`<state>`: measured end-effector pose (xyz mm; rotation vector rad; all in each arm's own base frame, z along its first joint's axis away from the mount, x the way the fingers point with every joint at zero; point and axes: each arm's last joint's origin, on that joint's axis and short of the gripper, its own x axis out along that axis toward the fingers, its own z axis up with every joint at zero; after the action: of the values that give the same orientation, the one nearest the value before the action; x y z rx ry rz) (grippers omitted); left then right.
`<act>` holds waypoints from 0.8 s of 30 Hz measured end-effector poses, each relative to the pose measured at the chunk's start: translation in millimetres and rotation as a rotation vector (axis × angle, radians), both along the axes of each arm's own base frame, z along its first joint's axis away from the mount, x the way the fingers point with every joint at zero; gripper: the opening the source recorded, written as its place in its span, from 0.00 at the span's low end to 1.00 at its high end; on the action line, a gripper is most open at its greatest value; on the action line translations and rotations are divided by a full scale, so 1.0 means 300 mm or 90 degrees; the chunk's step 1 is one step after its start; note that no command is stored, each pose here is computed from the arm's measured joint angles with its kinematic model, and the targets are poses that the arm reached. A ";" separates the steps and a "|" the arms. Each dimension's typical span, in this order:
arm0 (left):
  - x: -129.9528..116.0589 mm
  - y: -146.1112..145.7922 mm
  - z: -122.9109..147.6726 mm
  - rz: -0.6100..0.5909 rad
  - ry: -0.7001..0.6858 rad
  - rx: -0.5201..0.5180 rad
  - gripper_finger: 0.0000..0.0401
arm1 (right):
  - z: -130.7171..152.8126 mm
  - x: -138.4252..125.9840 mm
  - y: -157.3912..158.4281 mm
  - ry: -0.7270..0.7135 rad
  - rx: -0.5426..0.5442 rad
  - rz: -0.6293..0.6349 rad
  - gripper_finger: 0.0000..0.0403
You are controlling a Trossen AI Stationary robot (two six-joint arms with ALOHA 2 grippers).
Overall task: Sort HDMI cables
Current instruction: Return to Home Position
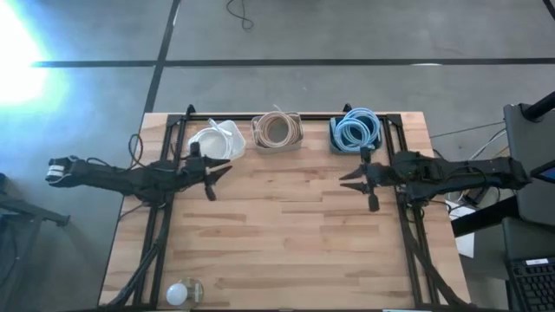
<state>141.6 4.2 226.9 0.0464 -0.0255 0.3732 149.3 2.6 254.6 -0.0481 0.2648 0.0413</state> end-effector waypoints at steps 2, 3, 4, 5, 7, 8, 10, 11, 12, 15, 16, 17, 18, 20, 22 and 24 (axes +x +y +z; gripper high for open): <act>-0.019 0.001 -0.010 0.000 -0.021 -0.003 0.26 | -0.015 -0.026 0.006 -0.049 -0.008 0.048 0.17; -0.028 0.002 -0.015 0.000 -0.032 -0.003 0.26 | -0.023 -0.038 0.009 -0.073 -0.009 0.067 0.17; -0.037 0.002 -0.020 0.000 -0.041 -0.002 0.26 | -0.030 -0.049 0.011 -0.096 -0.009 0.078 0.17; -0.045 0.003 -0.024 0.001 -0.049 0.000 0.26 | -0.040 -0.061 0.011 -0.117 -0.009 0.083 0.17; -0.059 0.004 -0.030 0.001 -0.059 0.008 0.26 | -0.064 -0.084 0.011 -0.143 -0.010 0.085 0.18; -0.064 0.004 -0.035 0.002 -0.061 0.013 0.26 | -0.078 -0.096 0.011 -0.152 -0.011 0.085 0.17; -0.075 0.004 -0.044 0.003 -0.066 0.025 0.26 | -0.102 -0.116 0.011 -0.173 -0.012 0.085 0.17; -0.080 0.005 -0.047 0.004 -0.069 0.030 0.26 | -0.113 -0.126 0.011 -0.184 -0.010 0.084 0.17; -0.086 0.005 -0.050 0.004 -0.072 0.035 0.26 | -0.122 -0.136 0.010 -0.194 -0.011 0.084 0.16; -0.099 0.004 -0.051 -0.006 -0.086 0.048 0.26 | -0.145 -0.162 0.010 -0.225 -0.010 0.084 0.16; -0.103 0.003 -0.052 -0.015 -0.092 0.053 0.26 | -0.151 -0.169 0.010 -0.236 -0.011 0.084 0.17; -0.107 0.002 -0.055 -0.024 -0.094 0.058 0.26 | -0.157 -0.176 0.010 -0.246 -0.012 0.083 0.17; -0.110 0.001 -0.059 -0.029 -0.095 0.061 0.26 | -0.161 -0.183 0.010 -0.255 -0.013 0.083 0.17; -0.117 0.000 -0.067 -0.037 -0.106 0.066 0.26 | -0.174 -0.195 0.010 -0.266 -0.016 0.083 0.18; -0.123 0.001 -0.084 -0.035 -0.110 0.070 0.26 | -0.190 -0.197 0.010 -0.257 -0.015 0.083 0.18; -0.127 0.003 -0.111 -0.030 -0.099 0.074 0.26 | -0.199 -0.194 0.010 -0.247 -0.014 0.085 0.18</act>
<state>103.5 5.0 193.6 0.1311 -0.2010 0.3267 91.0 5.5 194.9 -0.0949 -0.1264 0.1602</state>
